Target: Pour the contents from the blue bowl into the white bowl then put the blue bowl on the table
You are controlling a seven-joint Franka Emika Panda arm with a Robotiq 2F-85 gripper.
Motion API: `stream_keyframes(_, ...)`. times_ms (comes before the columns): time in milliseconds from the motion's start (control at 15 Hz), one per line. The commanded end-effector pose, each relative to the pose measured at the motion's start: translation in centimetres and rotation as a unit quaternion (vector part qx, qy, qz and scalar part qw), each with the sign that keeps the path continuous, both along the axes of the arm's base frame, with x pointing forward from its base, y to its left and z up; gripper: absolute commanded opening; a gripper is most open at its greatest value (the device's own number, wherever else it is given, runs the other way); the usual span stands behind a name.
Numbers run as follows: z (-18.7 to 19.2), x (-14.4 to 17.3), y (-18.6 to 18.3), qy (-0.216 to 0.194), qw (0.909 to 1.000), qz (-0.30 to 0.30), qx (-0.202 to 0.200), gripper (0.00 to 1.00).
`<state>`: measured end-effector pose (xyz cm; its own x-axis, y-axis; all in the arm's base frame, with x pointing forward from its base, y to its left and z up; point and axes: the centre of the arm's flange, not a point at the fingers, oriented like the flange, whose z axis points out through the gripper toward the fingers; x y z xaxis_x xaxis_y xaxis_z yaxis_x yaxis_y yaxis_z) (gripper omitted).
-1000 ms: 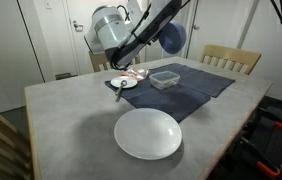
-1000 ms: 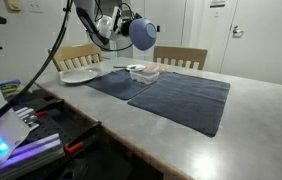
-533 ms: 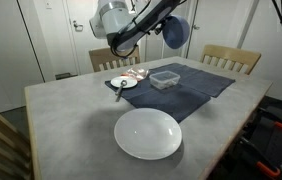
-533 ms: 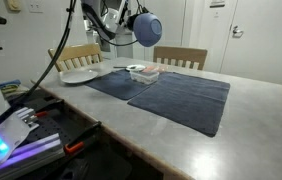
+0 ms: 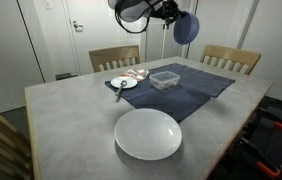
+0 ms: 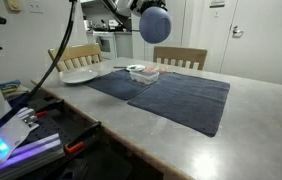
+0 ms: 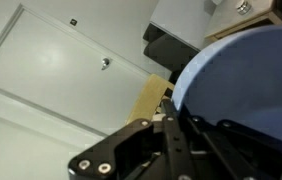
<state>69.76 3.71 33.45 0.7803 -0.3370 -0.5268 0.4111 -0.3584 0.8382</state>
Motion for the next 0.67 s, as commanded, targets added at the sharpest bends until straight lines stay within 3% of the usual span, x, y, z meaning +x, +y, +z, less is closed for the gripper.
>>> stream_keyframes(0,3.2,-0.8,-3.6,-0.030,0.9953,-0.034,0.086,0.01)
stream_keyframes(267,6.0,-2.0,-7.0,-0.069,0.9804,-0.072,0.170,0.01)
stream_keyframes(600,8.2,-4.4,-9.7,-0.130,0.9453,-0.121,0.274,0.01)
